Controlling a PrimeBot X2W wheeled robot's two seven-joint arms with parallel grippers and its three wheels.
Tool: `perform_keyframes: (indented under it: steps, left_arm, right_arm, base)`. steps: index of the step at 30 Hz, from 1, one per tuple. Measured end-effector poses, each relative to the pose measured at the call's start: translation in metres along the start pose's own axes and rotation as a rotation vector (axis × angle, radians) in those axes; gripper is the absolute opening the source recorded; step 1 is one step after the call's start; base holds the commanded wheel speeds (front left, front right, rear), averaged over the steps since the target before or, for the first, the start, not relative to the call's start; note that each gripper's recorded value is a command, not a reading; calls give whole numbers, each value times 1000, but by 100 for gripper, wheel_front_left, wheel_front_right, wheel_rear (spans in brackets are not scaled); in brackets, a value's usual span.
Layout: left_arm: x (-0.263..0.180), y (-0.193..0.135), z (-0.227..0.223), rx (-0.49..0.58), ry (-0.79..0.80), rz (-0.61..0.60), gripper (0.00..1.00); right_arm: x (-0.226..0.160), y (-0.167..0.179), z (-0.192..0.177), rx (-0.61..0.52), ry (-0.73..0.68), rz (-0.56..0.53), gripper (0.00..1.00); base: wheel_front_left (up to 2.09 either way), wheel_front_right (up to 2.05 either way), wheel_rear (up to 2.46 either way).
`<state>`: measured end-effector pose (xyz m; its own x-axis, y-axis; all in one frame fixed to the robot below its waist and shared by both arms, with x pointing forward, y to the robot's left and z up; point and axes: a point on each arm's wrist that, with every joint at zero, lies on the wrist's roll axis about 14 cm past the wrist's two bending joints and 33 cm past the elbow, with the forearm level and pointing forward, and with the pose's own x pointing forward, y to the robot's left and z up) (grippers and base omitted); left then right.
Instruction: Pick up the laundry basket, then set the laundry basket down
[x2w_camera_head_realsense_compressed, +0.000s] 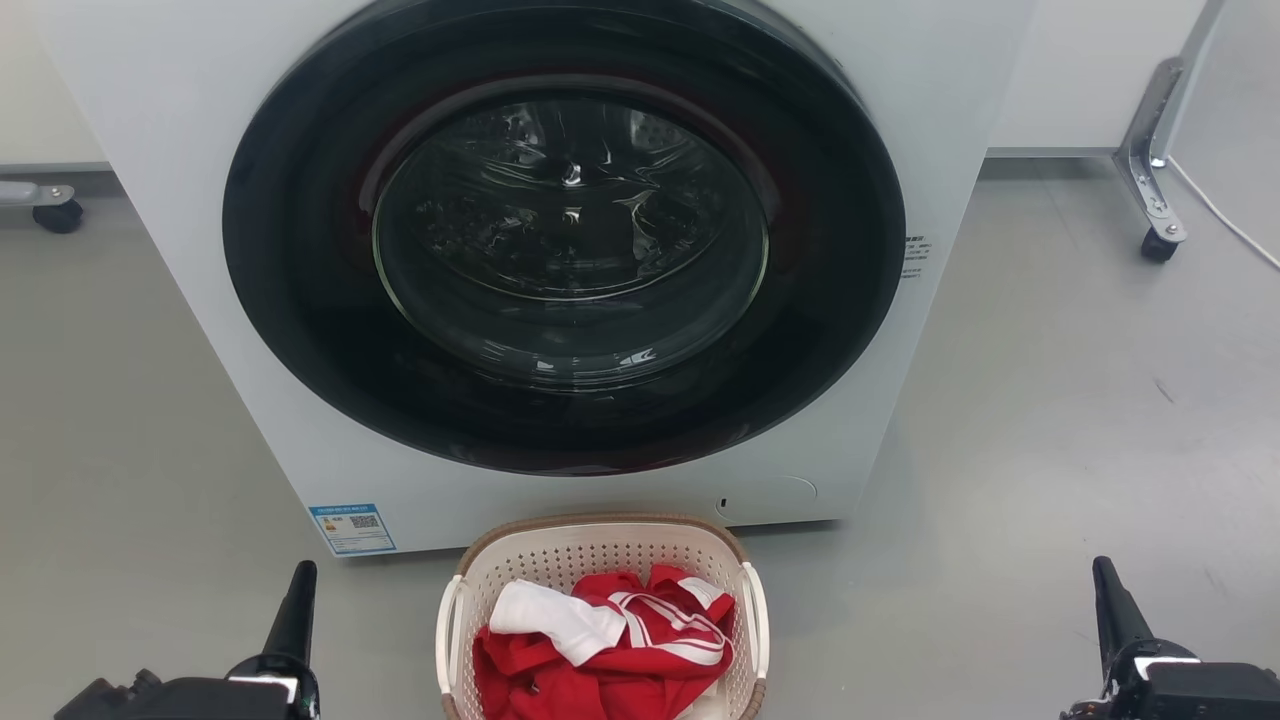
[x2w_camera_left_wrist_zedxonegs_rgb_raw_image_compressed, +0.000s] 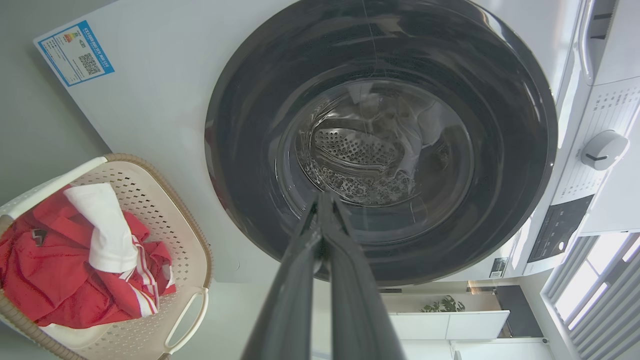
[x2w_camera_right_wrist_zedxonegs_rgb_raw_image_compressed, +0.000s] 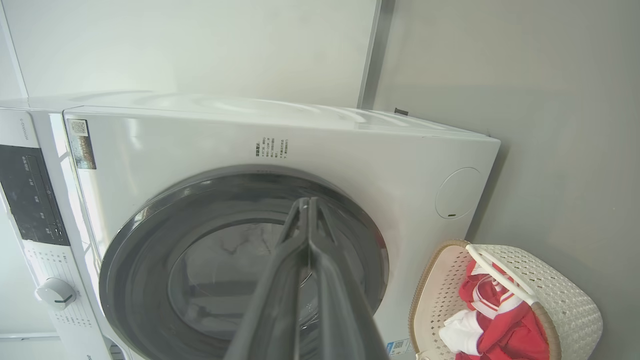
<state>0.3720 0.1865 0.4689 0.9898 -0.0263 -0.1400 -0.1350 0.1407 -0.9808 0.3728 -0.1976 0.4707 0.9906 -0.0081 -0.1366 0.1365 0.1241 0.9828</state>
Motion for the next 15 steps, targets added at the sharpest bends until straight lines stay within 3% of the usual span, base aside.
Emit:
perform_keyframes:
  steps: [10,15]
  left_arm:
    - [4,-7,6,-128,-9,-41,0]
    - [5,-10,6,-142,-9,-50,0]
  right_arm:
    - [4,7,9,127,-16,39,0]
    - [7,11,9,130,-14,53,0]
  base:
    - [0,0,0]
    - [0,0,0]
